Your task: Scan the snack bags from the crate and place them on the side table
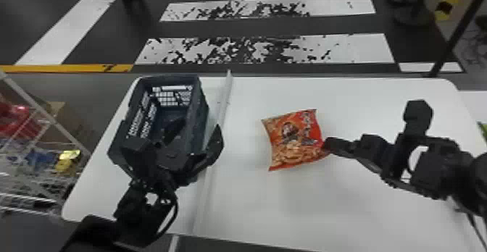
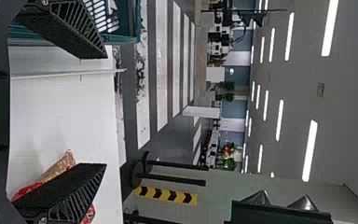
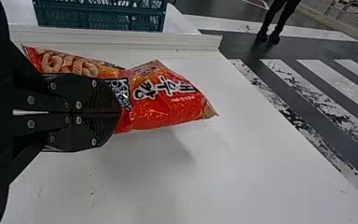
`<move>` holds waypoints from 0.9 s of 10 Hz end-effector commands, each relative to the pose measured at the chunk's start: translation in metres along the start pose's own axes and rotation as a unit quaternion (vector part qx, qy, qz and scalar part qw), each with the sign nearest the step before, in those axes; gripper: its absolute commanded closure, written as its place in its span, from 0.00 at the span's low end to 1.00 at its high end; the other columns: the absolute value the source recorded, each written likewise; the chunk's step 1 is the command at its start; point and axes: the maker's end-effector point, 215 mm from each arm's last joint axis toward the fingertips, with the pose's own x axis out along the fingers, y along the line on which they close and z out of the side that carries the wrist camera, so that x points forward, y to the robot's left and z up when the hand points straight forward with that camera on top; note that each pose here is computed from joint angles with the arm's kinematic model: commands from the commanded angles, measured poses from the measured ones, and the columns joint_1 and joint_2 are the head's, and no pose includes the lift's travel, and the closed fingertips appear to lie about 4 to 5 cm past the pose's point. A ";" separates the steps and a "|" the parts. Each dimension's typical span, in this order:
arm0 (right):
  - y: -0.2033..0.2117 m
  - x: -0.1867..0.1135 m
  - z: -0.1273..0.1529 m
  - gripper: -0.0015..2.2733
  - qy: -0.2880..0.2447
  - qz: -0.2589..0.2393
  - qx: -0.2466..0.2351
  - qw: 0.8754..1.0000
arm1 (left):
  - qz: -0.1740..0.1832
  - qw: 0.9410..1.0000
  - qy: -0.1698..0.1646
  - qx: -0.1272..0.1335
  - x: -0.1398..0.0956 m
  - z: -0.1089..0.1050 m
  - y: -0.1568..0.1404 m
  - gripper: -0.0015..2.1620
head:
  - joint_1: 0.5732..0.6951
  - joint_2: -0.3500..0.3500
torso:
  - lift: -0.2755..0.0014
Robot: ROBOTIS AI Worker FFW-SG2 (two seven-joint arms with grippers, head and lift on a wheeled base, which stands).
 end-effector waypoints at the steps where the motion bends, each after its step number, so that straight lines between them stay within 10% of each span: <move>1: 0.005 -0.012 0.014 0.99 -0.020 -0.031 -0.053 0.998 | 0.000 1.000 0.000 -0.001 0.000 0.001 0.001 0.02 | 1.00 0.71 | 0.81; 6: -0.002 -0.051 0.072 0.99 -0.101 -0.246 -0.301 0.916 | -0.001 1.000 0.000 -0.001 0.001 0.001 0.002 0.02 | 1.00 0.63 | 0.81; 9: 0.018 -0.068 0.082 0.99 -0.136 -0.356 -0.445 0.811 | 0.002 1.000 0.005 -0.003 0.000 -0.005 0.004 0.03 | 1.00 0.61 | 0.81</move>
